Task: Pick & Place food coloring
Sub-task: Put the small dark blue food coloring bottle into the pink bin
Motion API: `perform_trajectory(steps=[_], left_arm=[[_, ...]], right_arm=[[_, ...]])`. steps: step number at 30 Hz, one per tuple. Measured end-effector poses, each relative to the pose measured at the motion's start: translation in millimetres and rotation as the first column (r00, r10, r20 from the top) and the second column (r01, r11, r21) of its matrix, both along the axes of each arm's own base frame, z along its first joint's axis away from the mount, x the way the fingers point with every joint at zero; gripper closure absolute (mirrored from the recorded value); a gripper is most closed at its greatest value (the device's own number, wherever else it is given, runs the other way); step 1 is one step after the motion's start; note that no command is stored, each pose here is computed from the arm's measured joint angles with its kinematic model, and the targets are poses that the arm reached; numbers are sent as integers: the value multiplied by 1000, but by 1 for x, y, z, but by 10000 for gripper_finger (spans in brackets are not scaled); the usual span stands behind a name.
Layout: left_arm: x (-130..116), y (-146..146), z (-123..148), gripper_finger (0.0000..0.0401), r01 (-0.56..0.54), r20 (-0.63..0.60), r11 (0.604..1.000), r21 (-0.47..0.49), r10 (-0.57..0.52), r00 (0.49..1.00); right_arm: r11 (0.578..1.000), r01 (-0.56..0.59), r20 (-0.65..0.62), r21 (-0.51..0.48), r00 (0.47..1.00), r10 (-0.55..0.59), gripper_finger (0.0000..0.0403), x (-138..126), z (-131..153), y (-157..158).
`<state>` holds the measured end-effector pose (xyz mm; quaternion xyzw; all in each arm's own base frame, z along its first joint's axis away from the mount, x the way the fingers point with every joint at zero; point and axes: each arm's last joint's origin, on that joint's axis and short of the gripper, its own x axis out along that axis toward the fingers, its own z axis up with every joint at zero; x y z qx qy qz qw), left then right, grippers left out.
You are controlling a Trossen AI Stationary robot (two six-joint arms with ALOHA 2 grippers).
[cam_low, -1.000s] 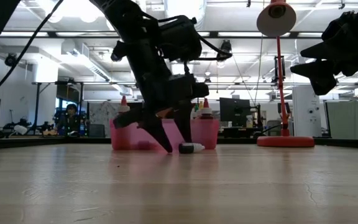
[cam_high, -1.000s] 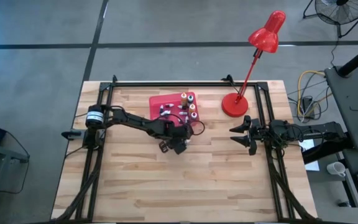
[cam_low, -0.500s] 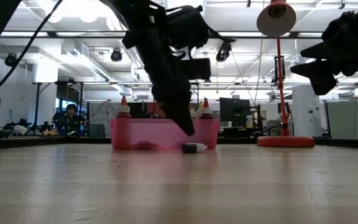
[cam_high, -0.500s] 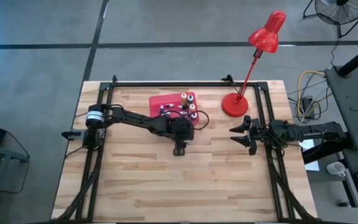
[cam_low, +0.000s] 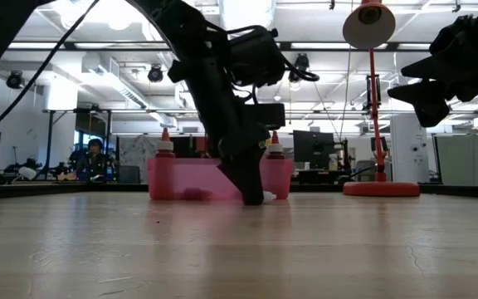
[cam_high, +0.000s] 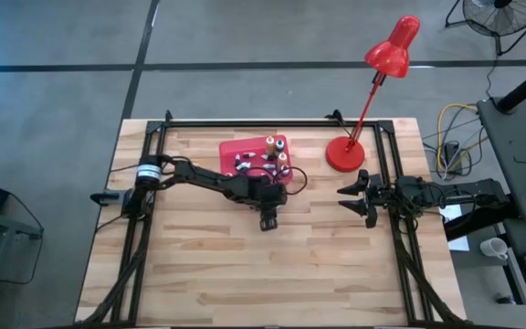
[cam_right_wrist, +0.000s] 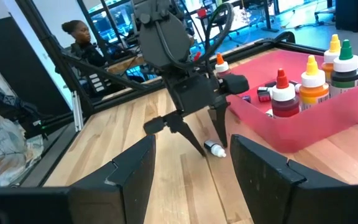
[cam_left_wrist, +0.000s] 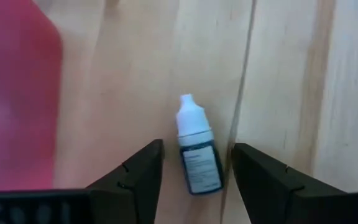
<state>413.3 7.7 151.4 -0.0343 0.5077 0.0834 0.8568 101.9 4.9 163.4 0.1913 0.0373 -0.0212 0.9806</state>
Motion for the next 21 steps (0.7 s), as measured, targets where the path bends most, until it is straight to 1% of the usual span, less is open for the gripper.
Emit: perform_trajectory(steps=[3, 6, 9, 13, 16, 19, 21], left_arm=[[1, 1, -1, 234, -13, 4, 999, 32, 13, 1000], [2, 1, -3, 249, -15, 4, 999, 44, 15, 1000], [2, 1, -3, 277, 14, 1, 998, 61, -14, 1000], [3, 2, -1, 328, 24, 3, 997, 77, -24, 1000], [6, 2, 5, 362, 30, 6, 996, 81, -30, 1000], [10, 2, 20, 367, 43, -23, 994, 96, -41, 999], [11, 2, 35, 367, 45, -73, 990, 135, -35, 997]], right_arm=[[1000, -1, 1, 0, 1000, 1, 202, 0, 0, 0], [1000, 0, 1, 0, 1000, 0, 202, 0, 0, 0], [1000, 0, 1, 0, 1000, 0, 202, 0, 0, 0], [1000, 0, 1, 0, 1000, 0, 202, 0, 0, 0], [1000, 0, 1, 0, 1000, 0, 202, 0, 0, 0], [1000, 0, 1, 0, 1000, 0, 202, 0, 0, 0], [1000, 0, 1, 0, 1000, 0, 202, 0, 0, 0]])
